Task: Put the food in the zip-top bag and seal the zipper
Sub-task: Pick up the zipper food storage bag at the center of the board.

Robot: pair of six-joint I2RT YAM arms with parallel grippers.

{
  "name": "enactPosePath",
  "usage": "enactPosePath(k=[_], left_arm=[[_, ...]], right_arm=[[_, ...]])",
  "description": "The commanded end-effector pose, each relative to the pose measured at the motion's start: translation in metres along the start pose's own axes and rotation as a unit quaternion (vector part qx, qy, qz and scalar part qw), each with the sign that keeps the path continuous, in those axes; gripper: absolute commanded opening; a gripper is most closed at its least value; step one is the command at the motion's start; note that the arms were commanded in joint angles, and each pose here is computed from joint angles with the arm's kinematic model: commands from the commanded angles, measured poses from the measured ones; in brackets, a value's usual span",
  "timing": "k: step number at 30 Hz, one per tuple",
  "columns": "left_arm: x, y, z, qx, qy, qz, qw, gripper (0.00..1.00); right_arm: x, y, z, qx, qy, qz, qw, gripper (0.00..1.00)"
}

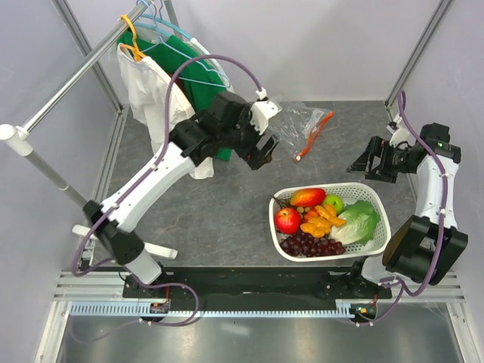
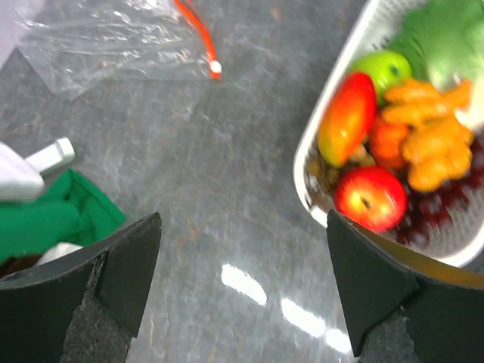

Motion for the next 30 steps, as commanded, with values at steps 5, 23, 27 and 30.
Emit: enactPosePath(k=[5,23,27,30], left_arm=[[-0.04,-0.092,0.051,-0.086,0.059,-0.031,0.994,0.91],[0.019,-0.271,0.08,-0.036,0.084,-0.005,0.996,0.81],[0.029,-0.291,0.077,-0.028,0.066,0.001,0.997,0.83],[0.037,-0.304,0.075,-0.024,0.053,0.006,0.998,0.86]], right_arm=[[-0.011,-0.008,-0.001,-0.004,-0.021,-0.038,0.999,0.98],[-0.004,-0.008,0.0,0.01,-0.022,-0.053,0.998,0.98],[-0.001,-0.008,0.0,0.016,-0.022,-0.053,0.998,0.98],[0.0,-0.01,-0.002,0.018,-0.025,-0.052,0.998,0.98]])
Point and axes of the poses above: each gripper's point midway between its finger pads, its own y axis back along the fingers, its own z axis along the line the jaws close on, x = y × z, the point moved 5 cm from there along y, back along the fingers, and after that the axes turned 7 degrees about y, right-handed, at the moved point
